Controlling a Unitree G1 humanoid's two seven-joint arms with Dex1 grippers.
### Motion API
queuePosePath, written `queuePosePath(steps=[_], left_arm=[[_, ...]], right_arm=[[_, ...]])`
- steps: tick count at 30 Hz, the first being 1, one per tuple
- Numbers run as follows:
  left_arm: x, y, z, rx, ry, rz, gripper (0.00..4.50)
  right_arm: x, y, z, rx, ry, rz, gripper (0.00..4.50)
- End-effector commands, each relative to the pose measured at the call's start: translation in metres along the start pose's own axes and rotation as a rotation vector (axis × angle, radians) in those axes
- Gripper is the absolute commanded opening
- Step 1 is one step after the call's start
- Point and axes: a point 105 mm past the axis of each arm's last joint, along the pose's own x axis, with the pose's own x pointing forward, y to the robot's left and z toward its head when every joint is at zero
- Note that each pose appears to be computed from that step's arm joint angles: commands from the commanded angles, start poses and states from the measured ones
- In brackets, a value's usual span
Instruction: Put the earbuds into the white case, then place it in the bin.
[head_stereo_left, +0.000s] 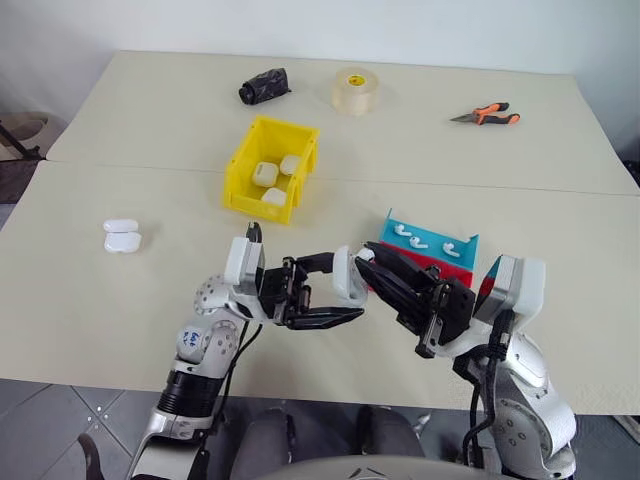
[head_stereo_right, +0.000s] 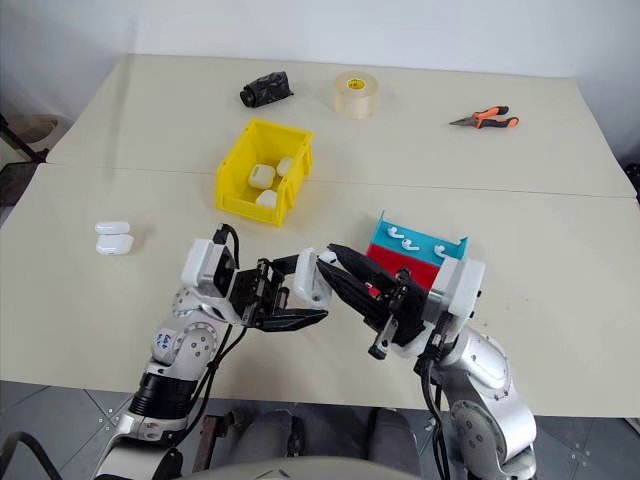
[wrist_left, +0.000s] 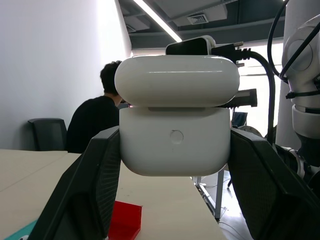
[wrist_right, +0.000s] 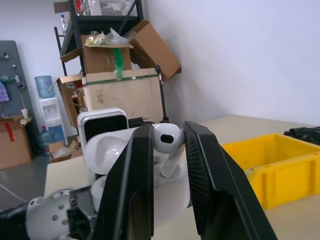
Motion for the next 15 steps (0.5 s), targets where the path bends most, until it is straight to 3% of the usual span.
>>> queuePosePath(steps=[1, 15], left_arm=[[0.008, -0.005, 0.012, 0.043, -0.04, -0.032, 2.79], [0.013, -0.006, 0.012, 0.025, -0.034, -0.082, 2.79]], right_arm=[[-0.001, -0.001, 0.0, -0.028, -0.005, 0.006, 0.56], [0.003, -0.001, -0.02, -0.078, 0.045, 0.062, 0.56]])
